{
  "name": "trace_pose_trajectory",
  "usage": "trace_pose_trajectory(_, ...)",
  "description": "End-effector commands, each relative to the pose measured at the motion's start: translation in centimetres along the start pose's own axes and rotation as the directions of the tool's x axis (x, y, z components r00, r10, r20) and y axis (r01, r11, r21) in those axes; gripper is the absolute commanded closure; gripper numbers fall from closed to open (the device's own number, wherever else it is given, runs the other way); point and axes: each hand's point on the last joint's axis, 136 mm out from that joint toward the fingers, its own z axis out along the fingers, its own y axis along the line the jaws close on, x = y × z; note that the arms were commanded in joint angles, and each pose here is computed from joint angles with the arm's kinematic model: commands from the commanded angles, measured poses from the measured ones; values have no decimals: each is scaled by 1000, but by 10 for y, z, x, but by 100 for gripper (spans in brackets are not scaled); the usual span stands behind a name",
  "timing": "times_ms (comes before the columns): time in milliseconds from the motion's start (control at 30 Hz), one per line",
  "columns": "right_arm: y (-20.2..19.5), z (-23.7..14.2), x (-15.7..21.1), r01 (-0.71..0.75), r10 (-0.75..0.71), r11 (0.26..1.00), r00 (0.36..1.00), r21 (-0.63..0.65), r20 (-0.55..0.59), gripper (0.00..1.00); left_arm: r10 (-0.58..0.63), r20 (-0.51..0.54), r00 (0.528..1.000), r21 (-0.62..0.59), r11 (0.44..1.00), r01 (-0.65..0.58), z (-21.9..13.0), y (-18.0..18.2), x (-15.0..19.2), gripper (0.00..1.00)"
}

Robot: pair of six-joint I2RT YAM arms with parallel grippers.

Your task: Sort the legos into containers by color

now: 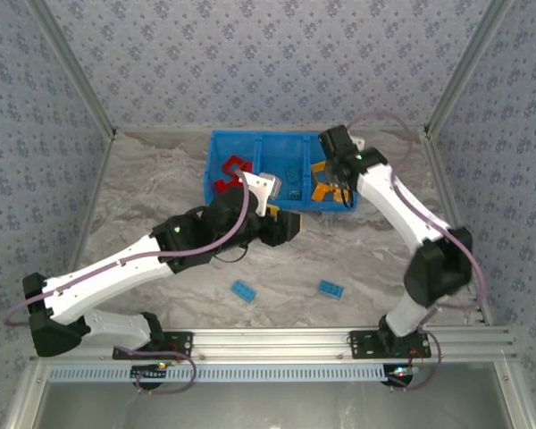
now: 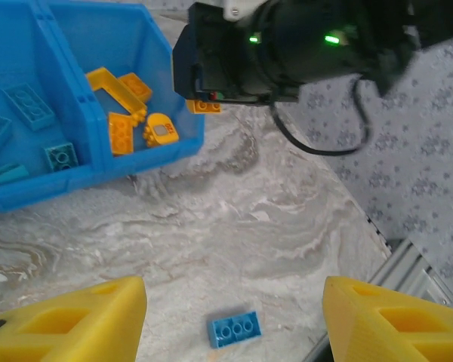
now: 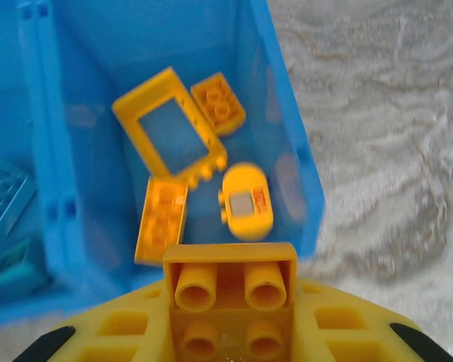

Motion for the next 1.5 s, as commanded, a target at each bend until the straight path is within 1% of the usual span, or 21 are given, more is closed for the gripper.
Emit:
trace_pose_trajectory(0, -4, 34, -15, 137, -133, 982, 990, 131, -33, 70, 18, -24, 1000, 15, 1000, -17, 4, -2, -3, 36)
trace_pose_trajectory(167, -2, 78, -37, 187, -179, 953, 982, 237, -52, 68, 3, -33, 999, 12, 1000, -3, 7, 2, 1, 36)
trace_pose_trajectory(400, 10, 131, -63, 277, -285, 917, 958, 286, -15, 69, -4, -18, 1000, 13, 1000, 4, 4, 6, 3, 36)
trace_pose_trajectory(500, 15, 151, -66, 314, -326, 898, 945, 308, -12, 69, -6, 27, 1000, 27, 1000, 5, 2, 3, -4, 36)
trace_pose_trajectory(633, 20, 173, -69, 326, -341, 896, 940, 301, 0, 67, 17, 129, 991, 24, 1000, -21, -5, -3, -21, 36)
trace_pose_trajectory(733, 18, 185, -71, 315, -331, 902, 943, 296, 7, 67, 36, 158, 987, 39, 998, -43, -3, -11, -27, 36)
trace_pose_trajectory(800, 18, 191, -72, 315, -330, 905, 944, 288, 5, 65, 61, 140, 988, 43, 997, -68, 5, -18, -26, 35)
trace_pose_trajectory(900, 19, 195, -73, 321, -334, 906, 943, 274, -1, 55, 128, 106, 986, 10, 991, -130, 19, -29, -18, 36)
trace_pose_trajectory(967, 19, 195, -72, 326, -337, 907, 942, 268, -7, 48, 164, 92, 982, 0, 986, -165, 26, -37, -12, 36)
trace_pose_trajectory(1033, 19, 191, -71, 326, -335, 906, 942, 268, -12, 43, 184, 83, 979, -7, 983, -184, 31, -41, -9, 36)
trace_pose_trajectory(1167, 25, 169, -79, 312, -329, 917, 944, 248, 28, 41, 188, 72, 979, -2, 982, -189, 35, -46, -4, 36)
trace_pose_trajectory(1300, 31, 128, -96, 285, -316, 928, 943, 239, 102, 43, 178, 64, 982, -43, 984, -175, 31, -37, -1, 36)
trace_pose_trajectory(1400, 32, 87, -109, 246, -287, 941, 944, 232, 164, 45, 132, 54, 990, -136, 983, -124, 23, -13, 6, 37)
trace_pose_trajectory(1467, 29, 55, -112, 210, -254, 954, 945, 214, 205, 45, 80, 29, 996, -214, 974, -72, 17, 10, 16, 36)
